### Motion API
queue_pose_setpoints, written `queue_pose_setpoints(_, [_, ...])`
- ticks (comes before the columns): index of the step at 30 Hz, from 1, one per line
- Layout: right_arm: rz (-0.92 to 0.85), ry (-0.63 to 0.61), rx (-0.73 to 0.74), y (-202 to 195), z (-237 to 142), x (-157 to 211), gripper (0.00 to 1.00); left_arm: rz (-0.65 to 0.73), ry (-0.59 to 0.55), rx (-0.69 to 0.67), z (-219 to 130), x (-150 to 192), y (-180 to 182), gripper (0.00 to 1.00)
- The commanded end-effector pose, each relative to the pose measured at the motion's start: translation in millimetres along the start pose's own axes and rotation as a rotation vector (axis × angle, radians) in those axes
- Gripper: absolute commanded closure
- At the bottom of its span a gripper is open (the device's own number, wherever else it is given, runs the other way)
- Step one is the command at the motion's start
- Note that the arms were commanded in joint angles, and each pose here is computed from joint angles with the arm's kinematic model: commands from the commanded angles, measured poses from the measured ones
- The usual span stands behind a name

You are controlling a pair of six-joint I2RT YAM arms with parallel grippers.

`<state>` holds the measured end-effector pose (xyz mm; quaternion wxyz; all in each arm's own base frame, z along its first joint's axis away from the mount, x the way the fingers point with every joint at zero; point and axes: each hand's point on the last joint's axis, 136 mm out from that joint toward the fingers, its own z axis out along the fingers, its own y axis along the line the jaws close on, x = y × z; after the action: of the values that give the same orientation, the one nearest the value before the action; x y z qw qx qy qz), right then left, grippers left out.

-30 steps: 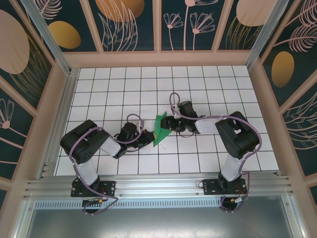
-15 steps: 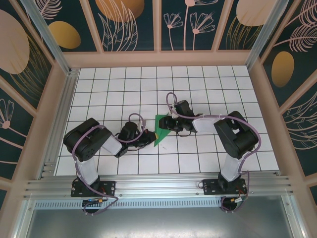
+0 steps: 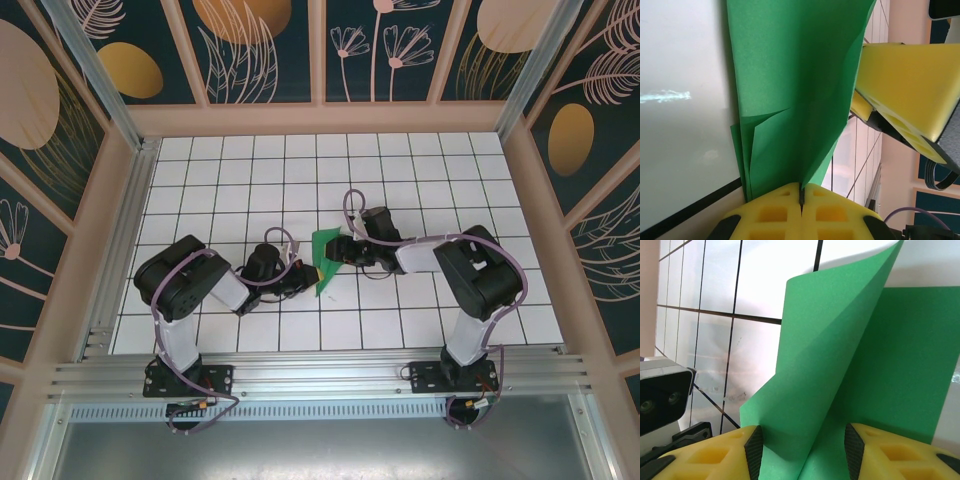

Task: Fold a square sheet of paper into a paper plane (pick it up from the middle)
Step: Fourth fold the wing at the center of the table.

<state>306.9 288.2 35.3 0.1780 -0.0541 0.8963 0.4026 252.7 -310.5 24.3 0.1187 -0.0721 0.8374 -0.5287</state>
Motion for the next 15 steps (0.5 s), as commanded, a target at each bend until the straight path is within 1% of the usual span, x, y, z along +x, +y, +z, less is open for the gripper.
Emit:
queue_pose_setpoints(1, [0.019,0.055,0.052,-20,2,22,0.49,-0.017,0.011,-0.012,4,1,7,1.0])
queue_pose_setpoints(5, [-0.037,-0.012,0.009,10,-14,-5,0.48,-0.025,0.017,-0.039,4,3,14,1.0])
queue_pose_setpoints(9, [-0.078,-0.087,0.014,30,-33,-27,0.46,-0.03,0.021,-0.057,4,5,18,1.0])
queue_pose_setpoints(12, [-0.084,-0.103,0.035,31,-40,-29,0.46,-0.032,0.022,-0.06,5,5,19,1.0])
queue_pose_setpoints(15, [-0.067,-0.07,0.053,22,-36,-18,0.51,-0.035,0.026,-0.062,6,5,21,1.0])
